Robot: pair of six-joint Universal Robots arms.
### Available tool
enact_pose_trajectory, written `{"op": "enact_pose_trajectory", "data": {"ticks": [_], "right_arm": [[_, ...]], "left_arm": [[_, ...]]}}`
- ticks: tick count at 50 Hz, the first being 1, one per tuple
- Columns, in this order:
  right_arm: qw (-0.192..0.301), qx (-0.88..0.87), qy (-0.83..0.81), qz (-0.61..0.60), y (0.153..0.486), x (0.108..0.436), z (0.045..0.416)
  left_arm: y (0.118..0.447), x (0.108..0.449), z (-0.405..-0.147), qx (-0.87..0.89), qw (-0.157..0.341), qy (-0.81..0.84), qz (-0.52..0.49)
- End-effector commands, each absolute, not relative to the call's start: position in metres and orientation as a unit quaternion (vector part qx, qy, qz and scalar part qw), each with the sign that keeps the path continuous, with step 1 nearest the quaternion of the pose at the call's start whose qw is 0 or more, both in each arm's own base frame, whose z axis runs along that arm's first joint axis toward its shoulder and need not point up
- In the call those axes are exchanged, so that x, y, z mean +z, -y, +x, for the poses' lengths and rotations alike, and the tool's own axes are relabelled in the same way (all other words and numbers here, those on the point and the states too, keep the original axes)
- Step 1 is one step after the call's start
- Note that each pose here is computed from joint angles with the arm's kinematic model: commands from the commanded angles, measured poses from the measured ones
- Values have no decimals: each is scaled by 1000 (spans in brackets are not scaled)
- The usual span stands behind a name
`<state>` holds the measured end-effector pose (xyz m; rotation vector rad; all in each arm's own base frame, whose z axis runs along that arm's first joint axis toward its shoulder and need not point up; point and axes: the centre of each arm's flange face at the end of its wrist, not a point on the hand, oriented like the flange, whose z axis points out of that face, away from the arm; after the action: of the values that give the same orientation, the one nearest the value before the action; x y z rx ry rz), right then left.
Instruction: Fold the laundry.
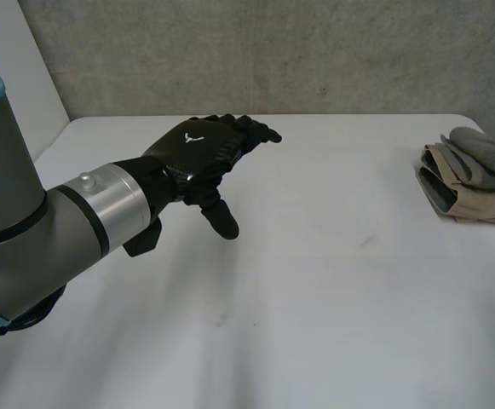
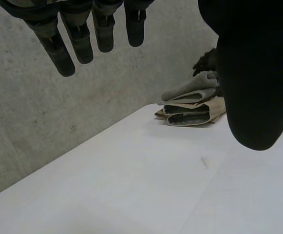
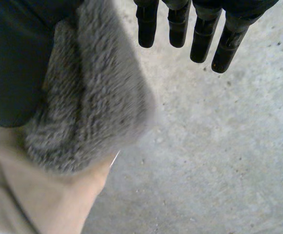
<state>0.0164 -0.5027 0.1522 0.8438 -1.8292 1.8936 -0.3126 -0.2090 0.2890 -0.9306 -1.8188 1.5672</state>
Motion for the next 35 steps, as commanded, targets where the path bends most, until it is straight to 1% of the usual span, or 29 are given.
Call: {"op": "enact_pose_trajectory", "data": {"ticks": [1,3,4,7,8,11,12,13,14,15,16,17,18,19,20,21,23,25,29,35], "right_arm": [[115,719,623,287,482,226,79],[96,732,615,276,475,243,93],[79,744,609,264,467,260,106],[55,758,603,242,453,280,123],[36,765,602,228,443,289,137],[3,771,602,210,425,300,160],[-19,776,597,202,409,310,178],[-31,779,593,201,399,316,187],[-40,780,590,202,389,320,197],[-61,778,591,205,368,322,216],[-69,776,592,207,359,321,223],[-76,773,594,210,350,319,231],[-82,769,597,213,341,316,238],[-92,762,604,215,325,310,250],[-95,759,607,214,319,307,255],[-95,755,612,213,313,304,259],[-83,750,626,199,301,298,262],[-73,749,631,188,296,297,264],[-51,747,641,167,293,296,261],[-41,749,642,160,292,296,258]], "left_arm": [[207,290,-313,585,281,676,-349],[207,292,-313,587,281,675,-348],[207,292,-313,587,281,675,-348],[208,293,-312,589,279,674,-346],[207,294,-312,591,280,673,-346],[208,303,-309,602,277,668,-338],[209,305,-307,607,274,667,-333],[211,308,-306,613,271,666,-328],[214,311,-303,626,262,664,-315],[218,313,-301,634,255,663,-305],[222,315,-298,643,247,662,-295],[232,318,-292,660,226,663,-272],[237,320,-288,668,216,663,-260],[241,320,-284,675,205,664,-248],[245,321,-281,680,195,666,-237],[253,323,-274,690,175,668,-217],[260,324,-267,695,158,672,-202],[267,321,-262,695,146,678,-190],[271,315,-263,689,149,683,-195],[274,312,-263,687,147,685,-194]]}}
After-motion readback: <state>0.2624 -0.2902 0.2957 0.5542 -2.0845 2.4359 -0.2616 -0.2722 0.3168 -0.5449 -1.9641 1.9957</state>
